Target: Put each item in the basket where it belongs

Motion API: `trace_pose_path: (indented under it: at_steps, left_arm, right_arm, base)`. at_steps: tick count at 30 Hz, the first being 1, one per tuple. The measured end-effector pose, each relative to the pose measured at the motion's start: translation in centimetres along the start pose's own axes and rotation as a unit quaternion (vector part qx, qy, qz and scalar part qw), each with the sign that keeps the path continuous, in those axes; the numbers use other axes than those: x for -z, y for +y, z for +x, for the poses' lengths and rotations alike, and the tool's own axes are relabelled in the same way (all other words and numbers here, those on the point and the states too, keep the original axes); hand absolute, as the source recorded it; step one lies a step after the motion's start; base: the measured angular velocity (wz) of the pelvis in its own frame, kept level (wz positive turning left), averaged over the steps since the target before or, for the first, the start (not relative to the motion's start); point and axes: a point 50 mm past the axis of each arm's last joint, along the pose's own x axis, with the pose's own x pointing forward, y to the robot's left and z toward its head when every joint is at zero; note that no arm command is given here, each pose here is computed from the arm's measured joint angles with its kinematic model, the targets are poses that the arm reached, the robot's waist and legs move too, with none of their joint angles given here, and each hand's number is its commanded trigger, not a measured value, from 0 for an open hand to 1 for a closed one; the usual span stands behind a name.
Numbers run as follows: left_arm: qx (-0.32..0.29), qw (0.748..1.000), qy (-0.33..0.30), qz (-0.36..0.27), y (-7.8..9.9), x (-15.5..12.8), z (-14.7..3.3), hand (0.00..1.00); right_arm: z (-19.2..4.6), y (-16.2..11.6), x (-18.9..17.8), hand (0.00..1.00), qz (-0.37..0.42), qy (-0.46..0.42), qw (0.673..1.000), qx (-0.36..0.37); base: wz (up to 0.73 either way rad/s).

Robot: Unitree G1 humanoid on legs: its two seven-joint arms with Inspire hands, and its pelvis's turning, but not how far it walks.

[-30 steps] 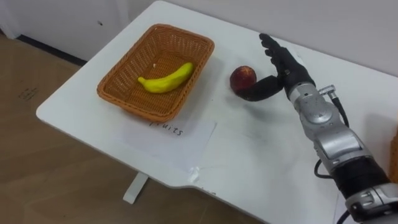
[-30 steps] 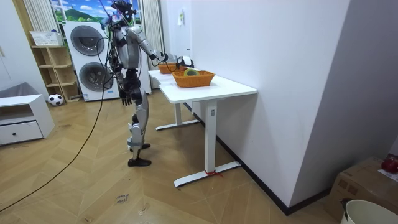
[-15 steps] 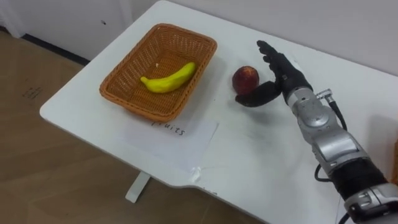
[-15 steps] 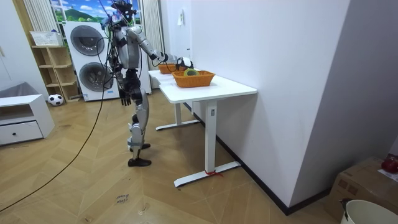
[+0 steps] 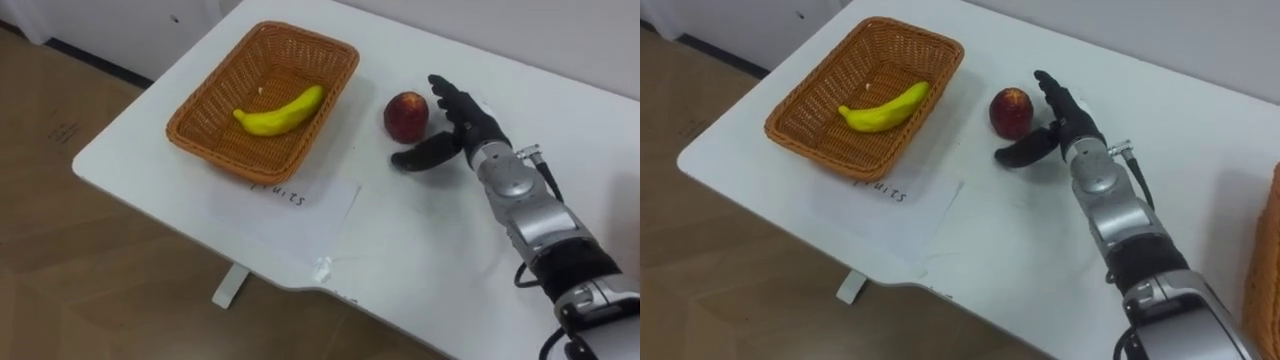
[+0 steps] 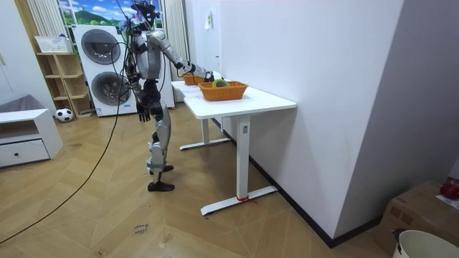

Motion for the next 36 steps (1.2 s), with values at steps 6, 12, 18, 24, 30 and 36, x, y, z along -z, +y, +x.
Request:
trace_pose_path:
  at_steps: [6, 12, 18, 24, 30, 36]
  left_arm:
    - [-0.007, 1.0, -0.011, 0.005, 0.4, -0.3, 0.1, 0.0]
    - [-0.008, 1.0, -0.015, 0.012, 0.6, -0.4, 0.1, 0.0]
    - [-0.007, 1.0, -0.015, 0.015, 0.6, -0.3, 0.1, 0.0]
    - [0.001, 1.0, -0.021, 0.022, 0.4, -0.4, 0.1, 0.0]
    - [0.007, 0.999, -0.027, 0.024, 0.4, -0.5, 0.2, 0.0]
    - [0.007, 0.999, -0.032, 0.024, 0.5, -0.8, 0.2, 0.0]
  right_arm:
    - [0.2, -0.3, -0.5, 0.0, -0.001, -0.007, 1.0, 0.004]
    - [0.3, -0.5, -0.7, 0.0, -0.002, -0.018, 1.0, 0.007]
    - [0.3, -0.5, -0.8, 0.0, -0.001, -0.02, 1.0, 0.009]
    - [0.4, -0.6, -1.1, 0.0, 0.001, -0.026, 1.0, 0.01]
    - [0.4, -0.6, -1.3, 0.0, -0.004, -0.029, 1.0, 0.008]
    - [0.4, -0.4, -1.4, 0.0, -0.007, -0.031, 1.0, -0.004]
  base:
    - [0.0]
    - [0.0]
    - [0.0]
    - [0.0]
    - [0.0]
    - [0.0]
